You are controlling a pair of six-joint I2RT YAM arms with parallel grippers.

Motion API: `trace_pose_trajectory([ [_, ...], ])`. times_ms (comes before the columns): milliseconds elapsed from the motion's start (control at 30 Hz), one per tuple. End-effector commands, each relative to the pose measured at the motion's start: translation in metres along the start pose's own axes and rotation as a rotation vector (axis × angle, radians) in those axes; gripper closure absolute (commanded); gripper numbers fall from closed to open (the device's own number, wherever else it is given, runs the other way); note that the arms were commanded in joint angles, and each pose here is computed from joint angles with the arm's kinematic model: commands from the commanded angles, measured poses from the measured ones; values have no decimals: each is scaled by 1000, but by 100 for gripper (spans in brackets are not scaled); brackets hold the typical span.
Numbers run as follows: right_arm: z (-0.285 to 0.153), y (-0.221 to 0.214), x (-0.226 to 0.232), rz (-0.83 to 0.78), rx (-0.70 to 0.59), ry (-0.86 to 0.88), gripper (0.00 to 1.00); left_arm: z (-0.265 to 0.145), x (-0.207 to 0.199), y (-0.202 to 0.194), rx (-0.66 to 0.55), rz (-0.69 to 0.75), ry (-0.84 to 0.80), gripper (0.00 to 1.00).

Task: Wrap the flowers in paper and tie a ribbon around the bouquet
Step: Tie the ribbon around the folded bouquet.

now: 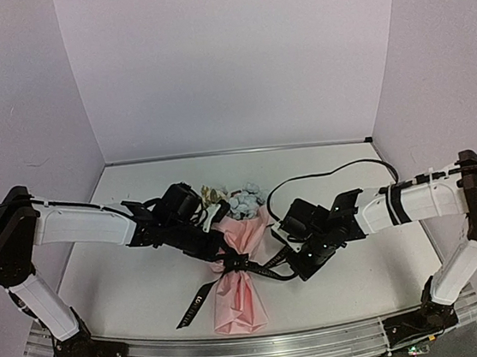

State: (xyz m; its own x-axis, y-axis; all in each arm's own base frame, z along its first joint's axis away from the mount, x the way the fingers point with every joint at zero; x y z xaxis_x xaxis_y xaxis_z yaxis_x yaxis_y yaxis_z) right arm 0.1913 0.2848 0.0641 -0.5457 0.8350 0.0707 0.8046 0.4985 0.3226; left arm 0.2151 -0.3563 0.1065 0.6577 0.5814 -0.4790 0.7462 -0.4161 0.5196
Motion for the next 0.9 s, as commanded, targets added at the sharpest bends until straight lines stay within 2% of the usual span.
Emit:
trace_pose_trajectory([
  [0, -1, 7, 3, 2, -18, -5, 100, -22, -12, 25, -129, 30, -14, 100],
  [367, 2, -4, -11, 5, 15, -88, 100, -48, -12, 19, -273, -32, -35, 100],
  [767, 6, -4, -2, 5, 34, -70, 100, -60, -49, 23, -334, 54, -264, 93],
  [867, 6, -3, -2, 5, 34, -70, 100, -58, -51, 21, -322, 64, -283, 96],
])
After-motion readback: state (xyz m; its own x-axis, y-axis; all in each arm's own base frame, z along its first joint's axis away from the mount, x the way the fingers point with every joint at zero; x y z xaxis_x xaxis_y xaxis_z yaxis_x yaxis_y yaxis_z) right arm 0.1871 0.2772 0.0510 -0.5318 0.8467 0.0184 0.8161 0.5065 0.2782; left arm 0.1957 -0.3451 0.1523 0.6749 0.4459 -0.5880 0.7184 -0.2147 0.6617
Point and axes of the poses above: each gripper's point midway between its finger pads, its own z axis out along the fingers, its own x axis along the line the jaws close on, y = z × x, the point moved 2 cm from there along -z, back along the fingers, and after that the axes turned 5 degrees about z, right-handed, at the moved point
